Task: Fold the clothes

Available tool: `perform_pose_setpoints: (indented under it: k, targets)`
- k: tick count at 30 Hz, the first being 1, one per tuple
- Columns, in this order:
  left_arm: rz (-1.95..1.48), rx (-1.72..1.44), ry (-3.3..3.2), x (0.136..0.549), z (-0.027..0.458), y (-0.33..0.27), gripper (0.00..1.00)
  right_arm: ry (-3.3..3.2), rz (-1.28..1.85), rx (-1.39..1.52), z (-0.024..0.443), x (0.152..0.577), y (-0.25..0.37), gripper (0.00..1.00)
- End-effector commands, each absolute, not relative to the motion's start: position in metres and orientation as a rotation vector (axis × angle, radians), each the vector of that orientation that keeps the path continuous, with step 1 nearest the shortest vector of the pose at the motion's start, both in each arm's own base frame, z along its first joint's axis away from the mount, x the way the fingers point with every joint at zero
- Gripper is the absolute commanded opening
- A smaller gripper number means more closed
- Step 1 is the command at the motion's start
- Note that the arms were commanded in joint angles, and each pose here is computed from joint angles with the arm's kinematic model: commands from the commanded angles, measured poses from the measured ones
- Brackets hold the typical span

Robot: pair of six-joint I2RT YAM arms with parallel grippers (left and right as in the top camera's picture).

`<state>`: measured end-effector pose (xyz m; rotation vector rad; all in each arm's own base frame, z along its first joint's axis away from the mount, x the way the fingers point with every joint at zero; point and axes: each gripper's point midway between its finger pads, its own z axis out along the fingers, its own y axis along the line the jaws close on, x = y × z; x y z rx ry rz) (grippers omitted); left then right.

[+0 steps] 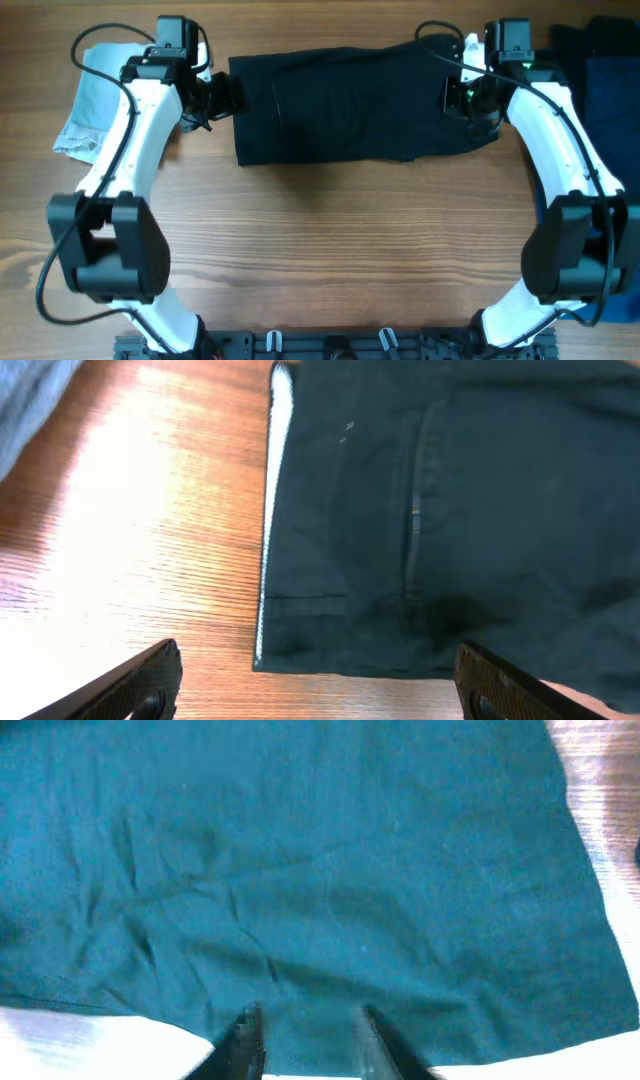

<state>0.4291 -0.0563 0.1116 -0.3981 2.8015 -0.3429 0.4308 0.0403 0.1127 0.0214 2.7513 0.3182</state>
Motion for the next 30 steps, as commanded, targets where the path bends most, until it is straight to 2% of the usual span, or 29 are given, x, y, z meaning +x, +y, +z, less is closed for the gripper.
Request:
perform_pose_setpoints:
  k: [1, 2, 7, 13, 17, 20, 21, 23, 24, 27, 29, 30]
  targets:
    - [-0.305, -0.525, 2.940, 0.414, 0.055, -0.054, 0.90, 2.787, 0.330, -0.004, 0.099, 0.429, 0.043, 0.40]
    - [-0.298, -0.555, 2.968, 0.412, 0.042, -0.053, 0.90, 2.786, 0.326, -0.034, 0.099, 0.429, 0.044, 0.43]
    - [-0.397, -0.582, 3.066, 0.404, 0.005, -0.068, 0.91, 2.785, 0.327, -0.039, 0.099, 0.429, 0.045, 0.44]
    - [-0.393, -0.481, 3.108, 0.395, 0.002, -0.097, 0.90, 2.767, 0.447, -0.101, 0.103, 0.428, 0.071, 0.42]
    - [-0.353, -0.552, 3.123, 0.390, 0.001, -0.098, 0.91, 2.768, 0.455, -0.148, 0.103, 0.425, 0.085, 0.42]
    - [-0.342, -0.551, 3.122, 0.390, 0.001, -0.097, 0.98, 2.769, 0.459, -0.160, 0.103, 0.424, 0.089, 0.41]
    - [-0.342, -0.552, 3.123, 0.389, 0.001, -0.097, 0.98, 2.769, 0.462, -0.160, 0.103, 0.424, 0.091, 0.41]
    - [-0.340, -0.553, 3.128, 0.387, -0.002, -0.097, 0.83, 2.760, 0.495, -0.186, 0.104, 0.423, 0.100, 0.34]
    - [-0.340, -0.553, 3.128, 0.386, -0.005, -0.096, 0.80, 2.754, 0.507, -0.199, 0.105, 0.423, 0.105, 0.33]
    - [-0.329, -0.585, 3.148, 0.372, -0.022, -0.094, 0.84, 2.743, 0.514, -0.243, 0.106, 0.423, 0.118, 0.33]
    - [-0.322, -0.598, 3.164, 0.366, -0.025, -0.093, 0.77, 2.739, 0.519, -0.229, 0.107, 0.424, 0.121, 0.32]
    - [-0.321, -0.599, 3.166, 0.366, -0.025, -0.093, 0.65, 2.739, 0.527, -0.191, 0.108, 0.425, 0.121, 0.29]
